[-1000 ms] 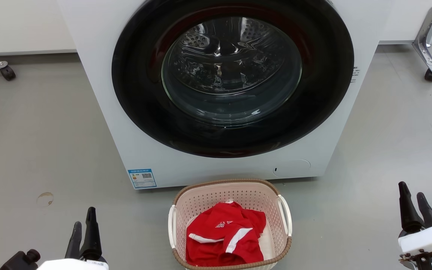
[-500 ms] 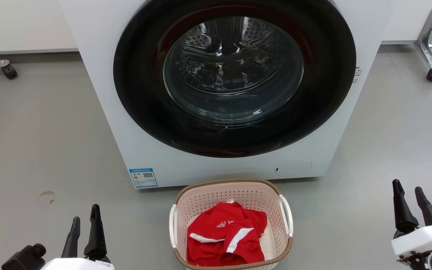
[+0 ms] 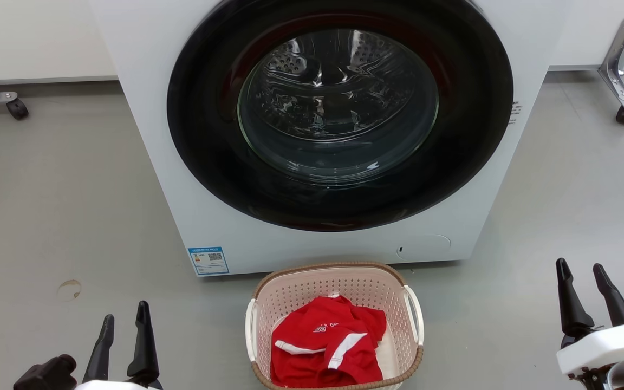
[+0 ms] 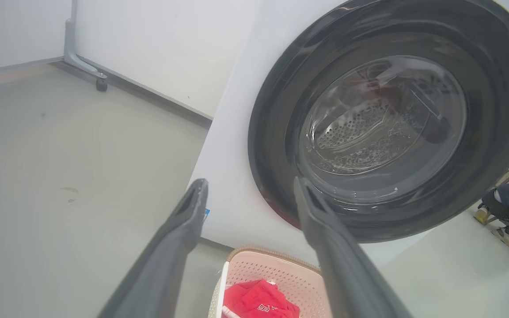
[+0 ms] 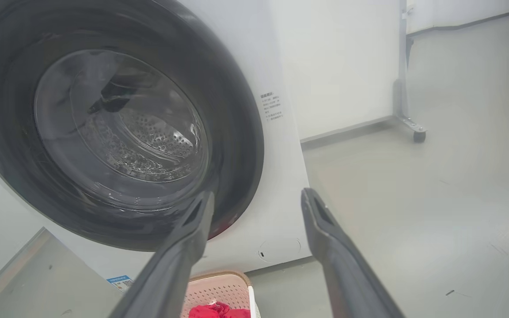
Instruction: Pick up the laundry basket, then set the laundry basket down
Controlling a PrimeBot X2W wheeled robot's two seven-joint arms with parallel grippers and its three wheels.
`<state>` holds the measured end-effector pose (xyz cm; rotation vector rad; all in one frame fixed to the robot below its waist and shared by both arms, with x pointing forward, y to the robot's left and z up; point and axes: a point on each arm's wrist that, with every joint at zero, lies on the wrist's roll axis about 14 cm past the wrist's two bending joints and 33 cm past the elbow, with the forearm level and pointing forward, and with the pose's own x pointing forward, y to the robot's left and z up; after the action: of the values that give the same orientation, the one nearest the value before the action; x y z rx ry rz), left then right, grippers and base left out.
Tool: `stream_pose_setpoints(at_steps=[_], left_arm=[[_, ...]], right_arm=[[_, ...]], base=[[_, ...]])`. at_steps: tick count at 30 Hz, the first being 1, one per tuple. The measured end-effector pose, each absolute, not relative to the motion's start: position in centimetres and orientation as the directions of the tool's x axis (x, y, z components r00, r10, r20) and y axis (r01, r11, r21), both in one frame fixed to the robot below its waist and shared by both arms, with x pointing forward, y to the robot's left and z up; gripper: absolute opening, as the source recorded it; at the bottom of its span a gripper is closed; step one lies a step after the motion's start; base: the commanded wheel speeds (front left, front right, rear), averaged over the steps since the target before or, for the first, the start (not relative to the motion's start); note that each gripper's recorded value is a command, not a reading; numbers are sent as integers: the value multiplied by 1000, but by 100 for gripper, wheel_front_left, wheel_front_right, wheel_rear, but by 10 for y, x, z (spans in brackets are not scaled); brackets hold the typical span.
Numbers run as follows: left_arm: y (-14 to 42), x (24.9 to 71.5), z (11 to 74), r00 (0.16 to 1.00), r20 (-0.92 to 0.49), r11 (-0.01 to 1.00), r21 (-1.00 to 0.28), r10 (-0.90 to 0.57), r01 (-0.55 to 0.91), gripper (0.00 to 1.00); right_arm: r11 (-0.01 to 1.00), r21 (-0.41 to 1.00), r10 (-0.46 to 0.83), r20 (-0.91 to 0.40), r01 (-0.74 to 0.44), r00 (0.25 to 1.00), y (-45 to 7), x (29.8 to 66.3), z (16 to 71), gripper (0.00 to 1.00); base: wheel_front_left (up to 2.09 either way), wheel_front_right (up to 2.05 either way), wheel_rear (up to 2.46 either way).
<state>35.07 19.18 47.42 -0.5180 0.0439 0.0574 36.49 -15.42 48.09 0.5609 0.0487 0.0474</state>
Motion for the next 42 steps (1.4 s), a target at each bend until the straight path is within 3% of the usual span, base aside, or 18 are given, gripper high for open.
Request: stream_pose_setpoints(at_steps=[28, 42], left_arm=[[184, 347, 481, 999, -2, 985, -170, -33, 33, 100], [183, 345, 477, 999, -16, 988, -150, -49, 46, 100]], right_arm=[[952, 265, 141, 66, -154, 988, -136, 368, 502, 100], [954, 257, 141, 75, -156, 987, -136, 368, 504, 100]], base=[[0, 0, 0], [0, 0, 0]])
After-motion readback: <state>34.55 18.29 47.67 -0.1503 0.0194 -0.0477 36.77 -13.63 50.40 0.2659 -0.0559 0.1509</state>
